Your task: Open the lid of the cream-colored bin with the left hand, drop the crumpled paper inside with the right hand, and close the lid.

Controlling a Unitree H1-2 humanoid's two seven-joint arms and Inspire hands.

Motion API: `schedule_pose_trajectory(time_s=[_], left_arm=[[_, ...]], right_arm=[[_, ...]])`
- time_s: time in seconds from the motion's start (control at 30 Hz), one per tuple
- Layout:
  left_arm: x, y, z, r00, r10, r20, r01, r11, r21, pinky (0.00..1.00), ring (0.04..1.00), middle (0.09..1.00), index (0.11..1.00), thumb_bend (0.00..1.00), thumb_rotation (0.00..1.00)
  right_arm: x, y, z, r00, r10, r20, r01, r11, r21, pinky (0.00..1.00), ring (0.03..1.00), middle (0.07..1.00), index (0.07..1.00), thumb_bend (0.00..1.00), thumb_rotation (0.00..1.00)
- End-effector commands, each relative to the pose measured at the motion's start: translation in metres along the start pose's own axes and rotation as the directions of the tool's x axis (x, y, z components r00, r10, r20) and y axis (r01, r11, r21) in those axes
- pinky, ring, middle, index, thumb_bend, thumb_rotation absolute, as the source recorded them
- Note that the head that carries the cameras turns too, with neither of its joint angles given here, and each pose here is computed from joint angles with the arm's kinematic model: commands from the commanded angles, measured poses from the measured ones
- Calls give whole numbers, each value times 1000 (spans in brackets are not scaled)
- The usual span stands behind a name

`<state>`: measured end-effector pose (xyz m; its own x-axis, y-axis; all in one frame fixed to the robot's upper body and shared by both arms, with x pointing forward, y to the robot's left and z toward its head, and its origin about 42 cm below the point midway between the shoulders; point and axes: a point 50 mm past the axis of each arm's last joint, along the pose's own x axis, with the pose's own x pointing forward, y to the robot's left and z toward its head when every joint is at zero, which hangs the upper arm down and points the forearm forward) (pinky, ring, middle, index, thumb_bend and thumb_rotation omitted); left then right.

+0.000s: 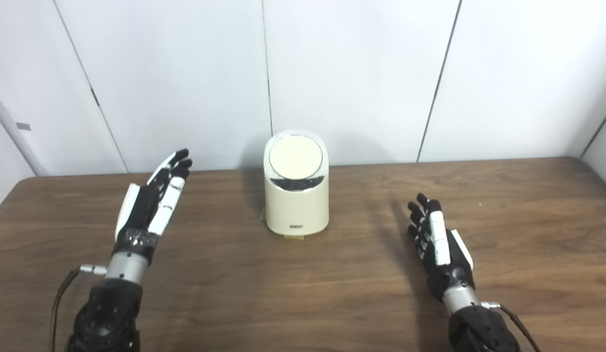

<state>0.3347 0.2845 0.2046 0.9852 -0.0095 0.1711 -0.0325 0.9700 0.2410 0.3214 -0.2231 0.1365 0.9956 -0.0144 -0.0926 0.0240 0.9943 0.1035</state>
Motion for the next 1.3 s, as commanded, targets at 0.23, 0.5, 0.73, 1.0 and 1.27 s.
schedule_pose_trajectory(time_s=[0.23,0.5,0.73,1.0,1.27], left_arm=[[-29,-5,-21,998,-5,-56,-7,975,-220,986,974,978,997,471,903],[-52,-15,-43,992,18,-128,-53,958,-281,994,984,992,1000,442,945],[-62,-25,-60,983,27,-182,-77,959,-274,994,983,990,997,454,916],[-68,-35,-75,979,38,-199,-92,957,-275,1000,989,991,998,465,886],[-71,-45,-68,984,37,-175,-88,951,-297,989,978,977,985,503,898]], right_arm=[[-2,-4,-1,999,40,-11,-40,998,47,1000,1000,973,1000,624,1000],[-5,-8,-1,999,45,-3,-45,997,68,1000,1000,979,997,635,1000],[-8,-15,-2,999,44,1,-44,997,70,1000,1000,980,999,622,1000],[-13,-31,-4,1000,17,9,-17,998,53,1000,1000,1000,1000,660,1000],[-20,-47,-2,1000,13,23,-13,1000,-6,1000,1000,993,1000,641,1000]])
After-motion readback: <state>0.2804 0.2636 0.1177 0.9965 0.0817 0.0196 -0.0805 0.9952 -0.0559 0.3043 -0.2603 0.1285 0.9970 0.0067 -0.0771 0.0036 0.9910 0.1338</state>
